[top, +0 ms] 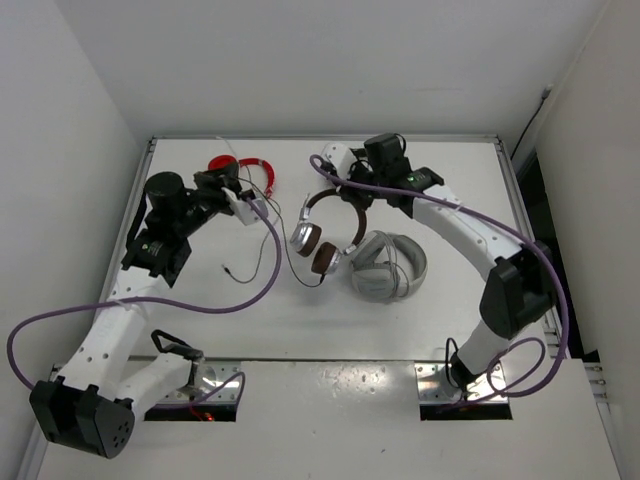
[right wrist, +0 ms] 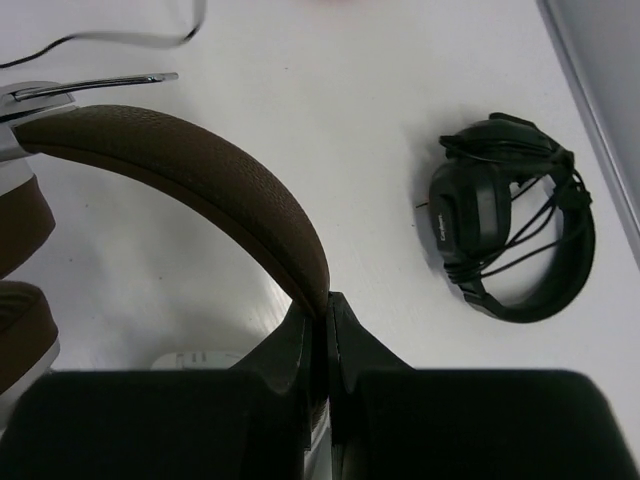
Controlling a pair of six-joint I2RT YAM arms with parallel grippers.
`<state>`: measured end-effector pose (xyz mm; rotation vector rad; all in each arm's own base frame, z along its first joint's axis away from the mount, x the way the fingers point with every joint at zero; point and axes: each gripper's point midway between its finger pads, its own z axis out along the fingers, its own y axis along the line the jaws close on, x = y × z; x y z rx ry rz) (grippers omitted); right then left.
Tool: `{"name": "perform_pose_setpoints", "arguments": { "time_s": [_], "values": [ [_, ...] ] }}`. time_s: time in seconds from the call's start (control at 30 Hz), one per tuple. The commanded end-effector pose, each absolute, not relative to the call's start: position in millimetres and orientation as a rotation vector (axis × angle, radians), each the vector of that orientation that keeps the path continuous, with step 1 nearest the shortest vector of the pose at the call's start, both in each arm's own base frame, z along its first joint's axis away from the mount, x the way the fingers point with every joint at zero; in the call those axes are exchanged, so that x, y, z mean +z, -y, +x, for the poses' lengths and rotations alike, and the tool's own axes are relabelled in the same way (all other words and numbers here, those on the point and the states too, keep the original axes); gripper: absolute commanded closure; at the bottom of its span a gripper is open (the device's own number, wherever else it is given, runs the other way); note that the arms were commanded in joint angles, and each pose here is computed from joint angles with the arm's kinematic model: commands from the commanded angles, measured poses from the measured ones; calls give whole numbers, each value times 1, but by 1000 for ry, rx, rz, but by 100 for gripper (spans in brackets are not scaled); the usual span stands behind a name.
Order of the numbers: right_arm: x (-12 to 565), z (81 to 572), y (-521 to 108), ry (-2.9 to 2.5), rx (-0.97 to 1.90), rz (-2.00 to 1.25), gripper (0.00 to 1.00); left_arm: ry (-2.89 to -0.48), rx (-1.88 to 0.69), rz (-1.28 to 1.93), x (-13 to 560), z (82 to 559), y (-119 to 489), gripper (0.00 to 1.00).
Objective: Wrap the headphones
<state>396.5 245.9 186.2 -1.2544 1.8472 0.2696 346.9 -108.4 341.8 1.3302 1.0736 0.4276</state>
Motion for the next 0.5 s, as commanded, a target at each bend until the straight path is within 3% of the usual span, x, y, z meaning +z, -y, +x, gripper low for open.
{"name": "perform_pose_setpoints", "arguments": {
  "time_s": [0.0,0.47],
  "values": [
    [211,399,-264,-1771,350,-1299,100,-961,461,1228,382,354,107,100],
    [186,377,-295,-1863,456,-1423,100,-1043,344,1103,383,381,108,100]
  ]
}}
